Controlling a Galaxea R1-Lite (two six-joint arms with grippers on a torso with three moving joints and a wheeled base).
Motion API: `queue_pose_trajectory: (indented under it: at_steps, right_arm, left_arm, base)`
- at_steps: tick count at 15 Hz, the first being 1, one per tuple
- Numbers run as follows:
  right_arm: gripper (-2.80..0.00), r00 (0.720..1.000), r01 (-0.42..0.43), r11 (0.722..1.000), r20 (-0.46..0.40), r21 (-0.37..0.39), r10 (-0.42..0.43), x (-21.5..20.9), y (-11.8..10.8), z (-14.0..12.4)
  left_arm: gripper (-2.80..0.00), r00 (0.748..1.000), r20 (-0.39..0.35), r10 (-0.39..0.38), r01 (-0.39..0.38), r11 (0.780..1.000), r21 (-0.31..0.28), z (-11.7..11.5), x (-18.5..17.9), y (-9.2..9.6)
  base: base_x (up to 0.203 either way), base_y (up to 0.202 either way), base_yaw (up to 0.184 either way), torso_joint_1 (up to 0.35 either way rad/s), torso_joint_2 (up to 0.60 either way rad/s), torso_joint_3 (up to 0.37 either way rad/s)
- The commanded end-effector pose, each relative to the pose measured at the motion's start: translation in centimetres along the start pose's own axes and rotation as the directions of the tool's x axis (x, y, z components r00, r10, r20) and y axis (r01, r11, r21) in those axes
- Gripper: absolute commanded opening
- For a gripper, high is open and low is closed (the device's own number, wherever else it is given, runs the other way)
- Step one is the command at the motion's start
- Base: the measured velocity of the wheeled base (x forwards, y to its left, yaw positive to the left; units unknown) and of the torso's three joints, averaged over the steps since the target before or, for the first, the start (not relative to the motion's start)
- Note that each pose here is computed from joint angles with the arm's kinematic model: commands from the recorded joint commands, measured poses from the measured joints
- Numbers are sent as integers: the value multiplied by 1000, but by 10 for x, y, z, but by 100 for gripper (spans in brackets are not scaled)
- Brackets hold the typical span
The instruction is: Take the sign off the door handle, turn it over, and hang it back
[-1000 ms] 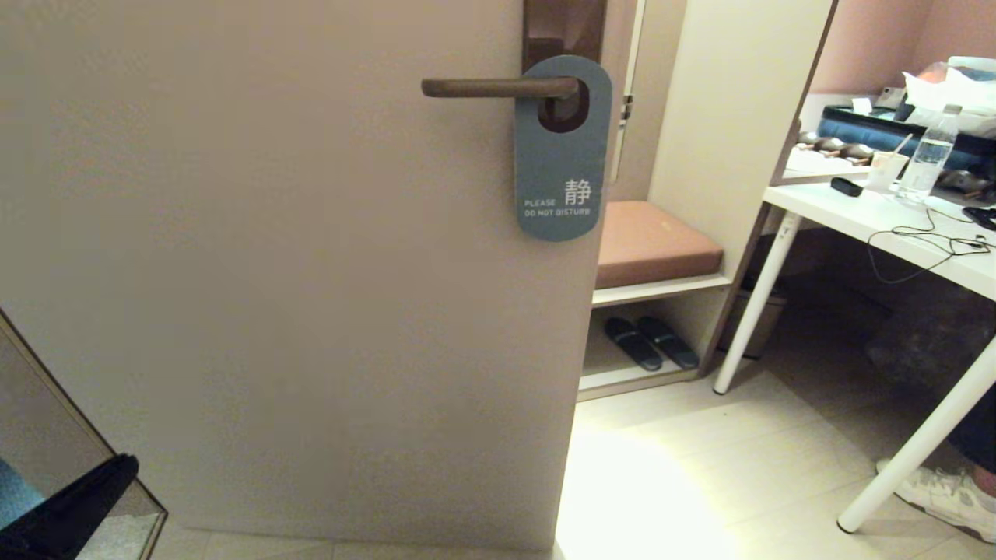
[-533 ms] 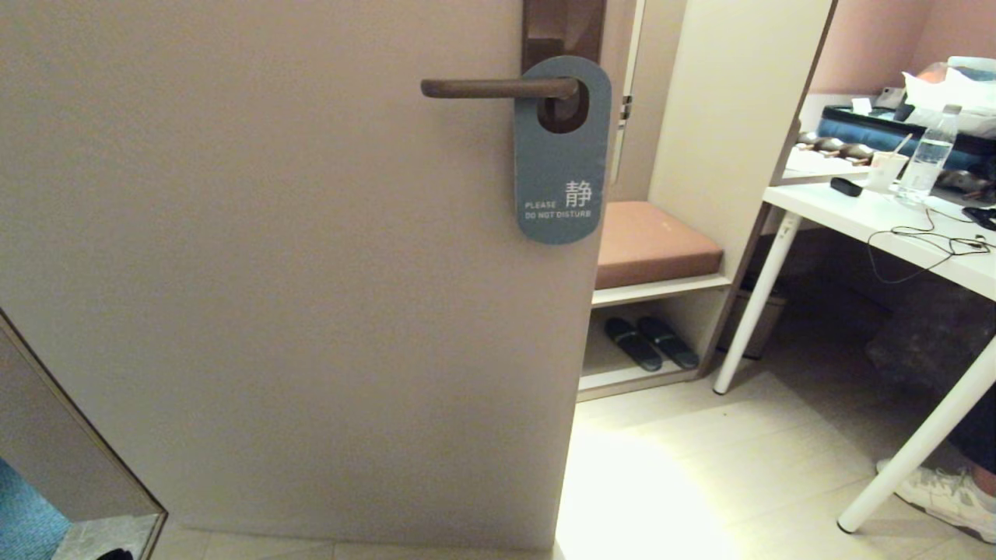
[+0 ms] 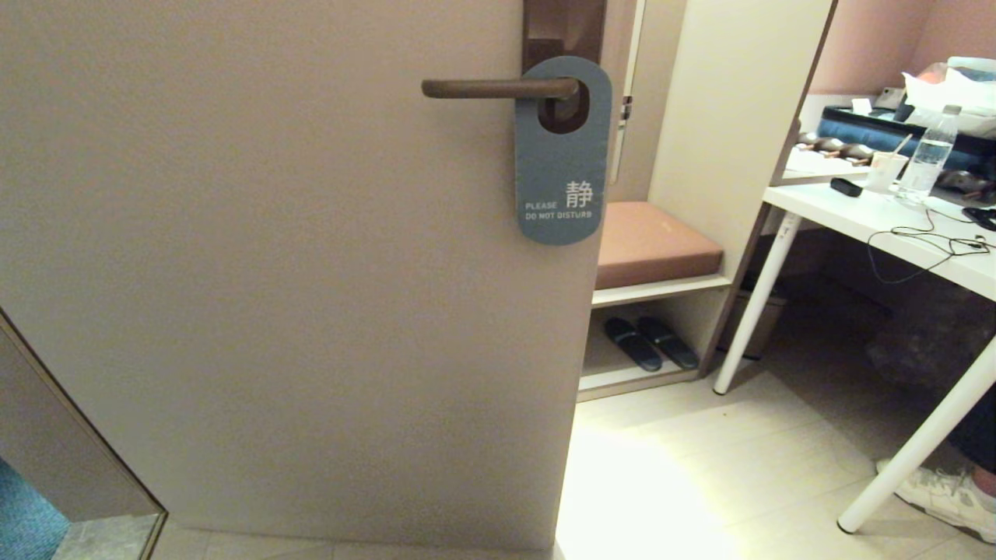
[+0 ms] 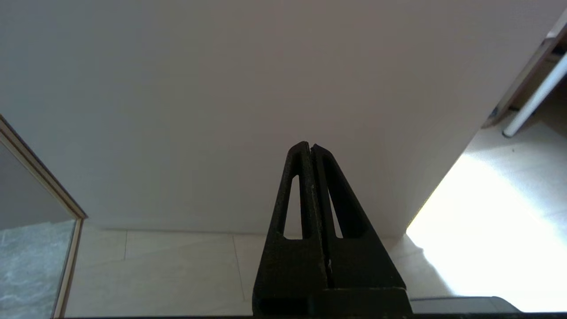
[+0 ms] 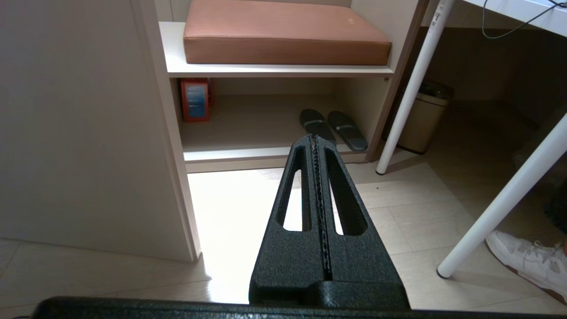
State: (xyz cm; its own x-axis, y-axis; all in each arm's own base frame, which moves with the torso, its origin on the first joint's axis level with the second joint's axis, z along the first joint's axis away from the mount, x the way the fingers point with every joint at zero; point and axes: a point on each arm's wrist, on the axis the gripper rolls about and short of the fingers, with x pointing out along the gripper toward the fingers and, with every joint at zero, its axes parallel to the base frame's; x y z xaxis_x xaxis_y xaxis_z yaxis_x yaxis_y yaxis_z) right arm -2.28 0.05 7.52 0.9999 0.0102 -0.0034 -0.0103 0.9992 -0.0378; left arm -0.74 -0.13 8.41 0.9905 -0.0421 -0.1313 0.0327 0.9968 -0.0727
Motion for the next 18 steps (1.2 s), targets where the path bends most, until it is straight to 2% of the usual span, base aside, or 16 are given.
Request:
queue_pose_trajectory:
  at_steps: [1, 4, 8, 10, 13, 15, 16, 17, 18]
  right_arm:
    - [-280, 1000, -1, 1000, 0, 0, 1, 0, 0, 0]
    - [-280, 1000, 0, 1000, 0, 0, 0, 0, 0, 0]
    - [-280, 1000, -2, 1000, 0, 0, 2, 0, 0, 0]
    - [-280, 1000, -1, 1000, 0, 0, 1, 0, 0, 0]
    - [-280, 1000, -1, 1000, 0, 0, 1, 0, 0, 0]
    - [-280, 1000, -1, 1000, 0, 0, 1, 0, 0, 0]
    - [-280, 1000, -1, 1000, 0, 0, 1, 0, 0, 0]
    - [-280, 1000, -1, 1000, 0, 0, 1, 0, 0, 0]
    - [-280, 1000, -2, 1000, 0, 0, 2, 0, 0, 0]
  left_arm:
    - [-280, 1000, 23, 2, -2, 1000, -5, 0, -2, 0]
    - [-280, 999, 33, 0, 0, 1000, -20, -1, -3, 0]
    - [-280, 987, 163, 10, 1, 998, -64, -4, -13, 0]
    - [-280, 983, 182, 26, -16, 998, -56, -6, -15, 1]
    - [-280, 982, 187, 24, -27, 1000, 15, -5, -15, 1]
    - [-280, 984, 176, 22, -42, 993, 109, -6, -15, 1]
    - [-280, 991, 134, 16, -38, 985, 167, -10, -14, 1]
    - [-280, 992, 123, 4, -29, 978, 205, -11, -14, 1]
    - [-280, 992, 126, 8, -32, 981, 191, -11, -14, 1]
  base:
    - [0, 0, 0, 0, 0, 0]
    - [0, 0, 0, 0, 0, 0]
    - [0, 0, 0, 0, 0, 0]
    - [0, 0, 0, 0, 0, 0]
    - [0, 0, 0, 0, 0, 0]
    - [0, 0, 0, 0, 0, 0]
    - [0, 0, 0, 0, 0, 0]
    - [0, 0, 0, 0, 0, 0]
    - [0, 0, 0, 0, 0, 0]
